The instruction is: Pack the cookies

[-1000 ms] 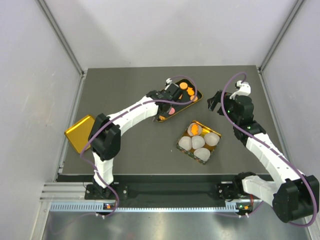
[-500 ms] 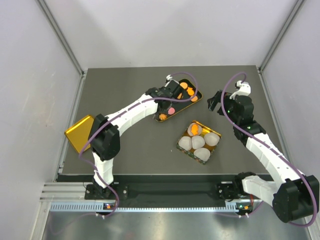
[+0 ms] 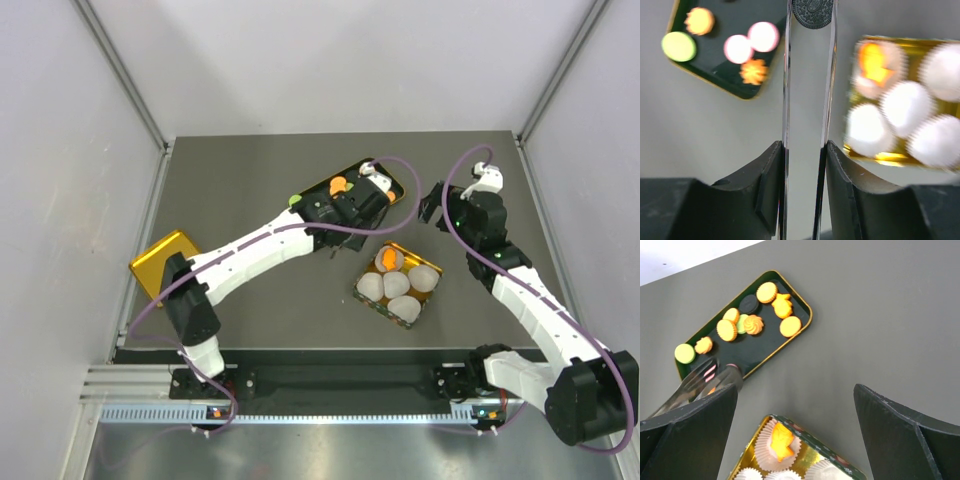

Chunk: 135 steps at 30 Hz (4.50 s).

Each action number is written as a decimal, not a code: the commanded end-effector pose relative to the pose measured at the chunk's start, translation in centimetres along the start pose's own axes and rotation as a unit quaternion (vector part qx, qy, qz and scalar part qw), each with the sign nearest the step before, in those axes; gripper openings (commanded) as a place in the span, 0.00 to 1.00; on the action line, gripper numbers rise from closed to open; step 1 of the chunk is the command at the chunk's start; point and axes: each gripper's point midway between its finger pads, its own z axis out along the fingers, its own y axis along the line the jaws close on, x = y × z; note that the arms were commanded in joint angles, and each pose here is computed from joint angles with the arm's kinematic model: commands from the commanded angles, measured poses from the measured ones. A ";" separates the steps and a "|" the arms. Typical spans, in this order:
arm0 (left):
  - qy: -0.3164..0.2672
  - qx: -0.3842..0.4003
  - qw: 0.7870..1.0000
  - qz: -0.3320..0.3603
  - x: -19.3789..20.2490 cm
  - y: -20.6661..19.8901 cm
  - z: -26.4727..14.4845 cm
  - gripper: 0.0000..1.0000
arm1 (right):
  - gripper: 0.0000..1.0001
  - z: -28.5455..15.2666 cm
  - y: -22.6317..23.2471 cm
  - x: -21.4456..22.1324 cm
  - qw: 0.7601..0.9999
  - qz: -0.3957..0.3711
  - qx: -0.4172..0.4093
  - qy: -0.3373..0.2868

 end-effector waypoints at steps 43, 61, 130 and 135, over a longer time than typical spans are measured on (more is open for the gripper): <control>0.011 0.192 0.981 0.005 4.2 -15.5 -1.9 0.52 | 1.00 -1.9 -3.4 -4.5 0.992 0.022 0.104 -0.064; -0.072 0.082 0.992 -0.059 -2.0 -4.1 -5.0 0.52 | 1.00 -1.6 -2.7 -4.4 0.994 0.022 0.086 -0.059; -0.026 -0.023 0.993 -0.111 -4.2 10.3 3.3 0.36 | 1.00 -1.6 -2.2 -4.4 0.996 0.017 0.067 -0.056; -0.023 0.003 0.996 -0.081 -3.0 7.0 0.7 0.36 | 1.00 -1.5 -2.2 -4.3 0.996 0.016 0.068 -0.055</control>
